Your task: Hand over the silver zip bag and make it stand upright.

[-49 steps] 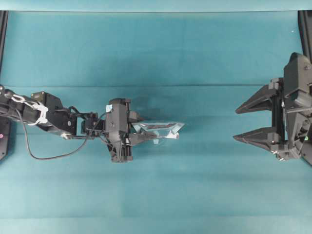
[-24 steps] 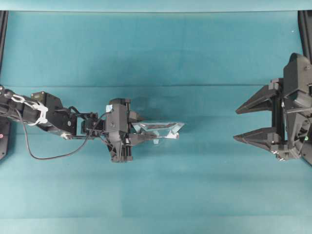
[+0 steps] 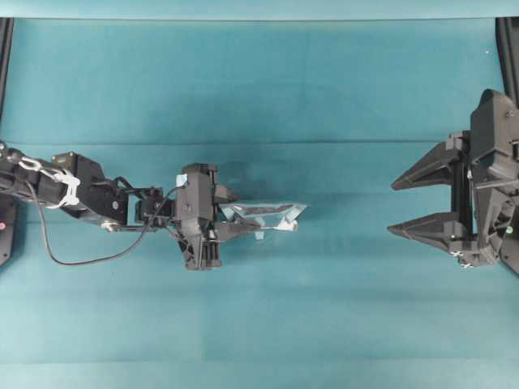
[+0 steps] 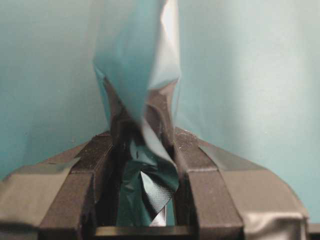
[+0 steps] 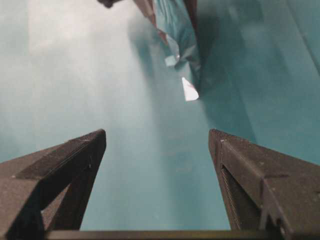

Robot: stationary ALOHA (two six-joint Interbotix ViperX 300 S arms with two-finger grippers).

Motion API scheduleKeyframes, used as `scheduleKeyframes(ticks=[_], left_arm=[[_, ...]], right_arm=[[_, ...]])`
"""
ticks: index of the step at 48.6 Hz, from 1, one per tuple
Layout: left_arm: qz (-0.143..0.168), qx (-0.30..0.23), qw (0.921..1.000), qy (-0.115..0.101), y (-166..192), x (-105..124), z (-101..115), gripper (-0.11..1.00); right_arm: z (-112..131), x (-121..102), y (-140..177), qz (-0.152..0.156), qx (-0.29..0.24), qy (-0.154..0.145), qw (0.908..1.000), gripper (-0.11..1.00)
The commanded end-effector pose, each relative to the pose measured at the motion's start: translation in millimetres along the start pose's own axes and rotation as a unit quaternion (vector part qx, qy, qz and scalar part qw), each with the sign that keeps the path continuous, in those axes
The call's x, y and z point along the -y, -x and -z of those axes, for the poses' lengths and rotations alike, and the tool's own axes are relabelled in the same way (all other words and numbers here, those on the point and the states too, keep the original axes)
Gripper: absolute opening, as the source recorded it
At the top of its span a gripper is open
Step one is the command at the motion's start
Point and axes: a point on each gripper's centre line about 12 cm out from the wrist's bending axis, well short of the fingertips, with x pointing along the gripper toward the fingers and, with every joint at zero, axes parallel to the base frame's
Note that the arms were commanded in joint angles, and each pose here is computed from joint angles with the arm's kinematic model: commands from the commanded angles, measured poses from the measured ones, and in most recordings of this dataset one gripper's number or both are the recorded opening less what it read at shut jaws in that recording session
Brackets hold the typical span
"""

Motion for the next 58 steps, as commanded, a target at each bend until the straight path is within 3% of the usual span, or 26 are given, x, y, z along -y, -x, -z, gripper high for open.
scheduleKeyframes(ticks=[1,58], left_arm=[[0.006,0.009,0.9999,-0.004,-0.1,4.3,-5.5,0.29],[0.005,0.010,0.9999,-0.003,-1.0,3.7,-7.0,0.29]], right_arm=[[-3.9,-2.1,0.7,-0.004,0.007,-0.002,1.0000,0.89],[-0.9,-1.0,-0.9,-0.002,0.003,-0.002,1.0000,0.89]])
